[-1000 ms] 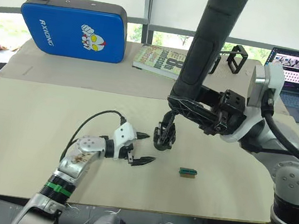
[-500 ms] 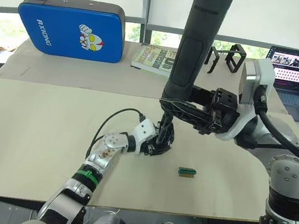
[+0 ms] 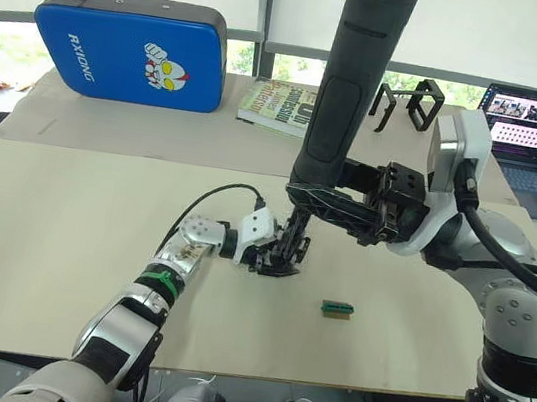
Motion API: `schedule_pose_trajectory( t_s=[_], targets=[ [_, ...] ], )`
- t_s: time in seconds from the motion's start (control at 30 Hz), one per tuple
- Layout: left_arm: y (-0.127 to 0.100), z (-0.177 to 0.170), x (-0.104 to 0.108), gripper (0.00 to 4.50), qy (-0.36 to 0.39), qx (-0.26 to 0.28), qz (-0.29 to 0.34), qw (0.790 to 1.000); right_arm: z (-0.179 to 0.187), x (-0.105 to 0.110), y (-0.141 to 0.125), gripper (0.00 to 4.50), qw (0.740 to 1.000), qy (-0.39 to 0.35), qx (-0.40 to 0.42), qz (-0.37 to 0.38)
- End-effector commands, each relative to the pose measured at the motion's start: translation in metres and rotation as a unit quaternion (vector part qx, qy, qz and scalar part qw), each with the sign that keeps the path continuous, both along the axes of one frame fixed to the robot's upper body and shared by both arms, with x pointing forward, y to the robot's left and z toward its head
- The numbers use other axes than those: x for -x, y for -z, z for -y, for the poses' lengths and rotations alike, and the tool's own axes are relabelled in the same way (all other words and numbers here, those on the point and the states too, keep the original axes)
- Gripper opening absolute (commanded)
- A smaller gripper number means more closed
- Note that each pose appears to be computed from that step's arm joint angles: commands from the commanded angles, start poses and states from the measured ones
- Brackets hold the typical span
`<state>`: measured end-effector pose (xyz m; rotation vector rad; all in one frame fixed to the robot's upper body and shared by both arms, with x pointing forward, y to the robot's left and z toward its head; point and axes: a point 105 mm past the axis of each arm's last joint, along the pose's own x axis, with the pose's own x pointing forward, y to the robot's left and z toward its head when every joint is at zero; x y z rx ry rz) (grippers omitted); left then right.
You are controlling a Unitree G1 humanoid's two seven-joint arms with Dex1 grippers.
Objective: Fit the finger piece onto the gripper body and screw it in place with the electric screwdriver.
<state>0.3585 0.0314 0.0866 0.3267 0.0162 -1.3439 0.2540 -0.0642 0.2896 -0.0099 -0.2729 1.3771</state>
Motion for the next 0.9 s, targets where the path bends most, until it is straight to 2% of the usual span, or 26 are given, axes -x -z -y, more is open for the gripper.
schedule_pose_trajectory(
  t_s=[0.03, 0.23, 0.53, 0.63, 0.73, 0.9],
  targets=[
    [-0.009, 0.000, 0.006, 4.50, -0.028, 0.050, -0.003, 0.998, -0.002, 0.006, -0.013, 1.90, 0.999, -0.010, -0.014, 0.039],
    [-0.009, -0.007, 0.019, 4.50, -0.075, 0.071, -0.004, 0.995, -0.009, -0.002, -0.012, 1.90, 0.999, -0.008, -0.011, 0.049],
    [-0.013, -0.017, 0.013, 4.50, -0.105, 0.069, -0.001, 0.992, -0.017, -0.008, -0.008, 1.90, 0.998, -0.015, 0.002, 0.069],
    [-0.015, -0.017, 0.015, 3.69, -0.097, 0.072, -0.001, 0.993, -0.018, -0.011, -0.004, 1.90, 0.997, -0.012, 0.008, 0.076],
    [-0.013, -0.016, 0.018, 2.29, -0.089, 0.069, -0.002, 0.994, -0.018, -0.012, -0.001, 1.90, 0.996, -0.011, 0.016, 0.086],
    [-0.012, -0.015, 0.019, 2.27, -0.087, 0.068, -0.003, 0.994, -0.018, -0.012, 0.002, 1.90, 0.996, -0.013, 0.017, 0.091]
  ],
)
